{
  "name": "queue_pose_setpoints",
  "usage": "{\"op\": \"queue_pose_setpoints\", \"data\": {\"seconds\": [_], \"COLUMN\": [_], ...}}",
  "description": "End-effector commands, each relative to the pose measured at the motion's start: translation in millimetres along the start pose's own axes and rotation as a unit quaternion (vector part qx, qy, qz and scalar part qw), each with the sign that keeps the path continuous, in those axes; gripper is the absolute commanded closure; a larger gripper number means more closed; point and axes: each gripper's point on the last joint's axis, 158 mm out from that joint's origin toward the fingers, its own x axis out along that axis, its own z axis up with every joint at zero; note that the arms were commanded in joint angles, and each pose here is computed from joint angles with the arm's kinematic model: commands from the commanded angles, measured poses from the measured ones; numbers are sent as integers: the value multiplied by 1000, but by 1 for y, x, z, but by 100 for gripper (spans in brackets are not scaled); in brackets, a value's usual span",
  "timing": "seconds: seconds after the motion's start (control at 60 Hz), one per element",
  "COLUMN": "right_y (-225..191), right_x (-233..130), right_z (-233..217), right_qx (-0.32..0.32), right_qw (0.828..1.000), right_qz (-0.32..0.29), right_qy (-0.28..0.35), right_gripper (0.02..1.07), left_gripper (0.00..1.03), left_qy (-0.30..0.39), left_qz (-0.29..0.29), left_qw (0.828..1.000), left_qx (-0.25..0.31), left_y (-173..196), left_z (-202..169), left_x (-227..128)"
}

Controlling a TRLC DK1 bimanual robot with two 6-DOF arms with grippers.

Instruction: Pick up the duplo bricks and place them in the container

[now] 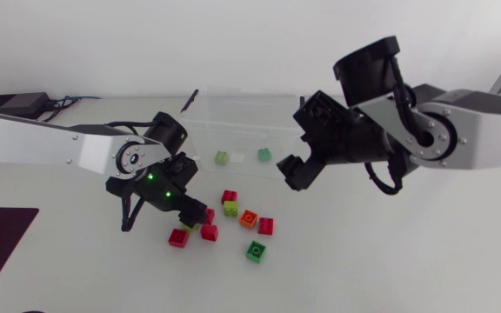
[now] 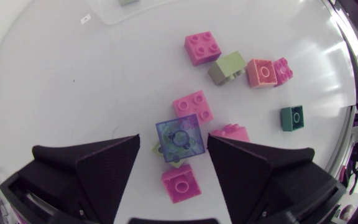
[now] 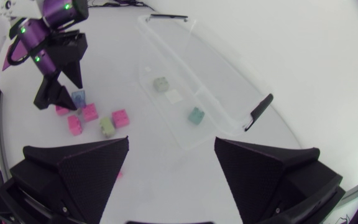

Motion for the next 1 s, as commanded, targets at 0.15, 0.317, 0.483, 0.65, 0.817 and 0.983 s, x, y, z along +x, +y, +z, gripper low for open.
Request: {"op": "queue_pose_setpoints", "data": {"seconds": [0.15, 0.317, 0.483, 0.65, 0.817, 0.983], "right_y": [43, 71, 82, 92, 94, 97], "right_x": [12, 28, 40, 54, 70, 86], "right_z": [-51, -78, -87, -96, -101, -106], "right_qx": [-28, -48, -60, -80, -91, -97], "right_qw": [998, 993, 988, 982, 978, 975], "right_qz": [46, 88, 117, 142, 152, 160], "right_qy": [32, 61, 76, 96, 110, 123], "right_gripper": [7, 7, 7, 7, 7, 10], "left_gripper": [67, 72, 74, 74, 74, 74], "left_qy": [0, 10, -4, -76, -151, -227], "left_qz": [-3, -8, -8, 3, 18, 24], "left_qw": [1000, 1000, 1000, 997, 988, 974], "left_qx": [-9, 5, 11, 8, 2, 1], "left_y": [-4, -16, -19, -10, 1, 6], "left_z": [10, 1, 5, 35, 65, 96], "left_x": [9, 13, 4, -41, -94, -144]}}
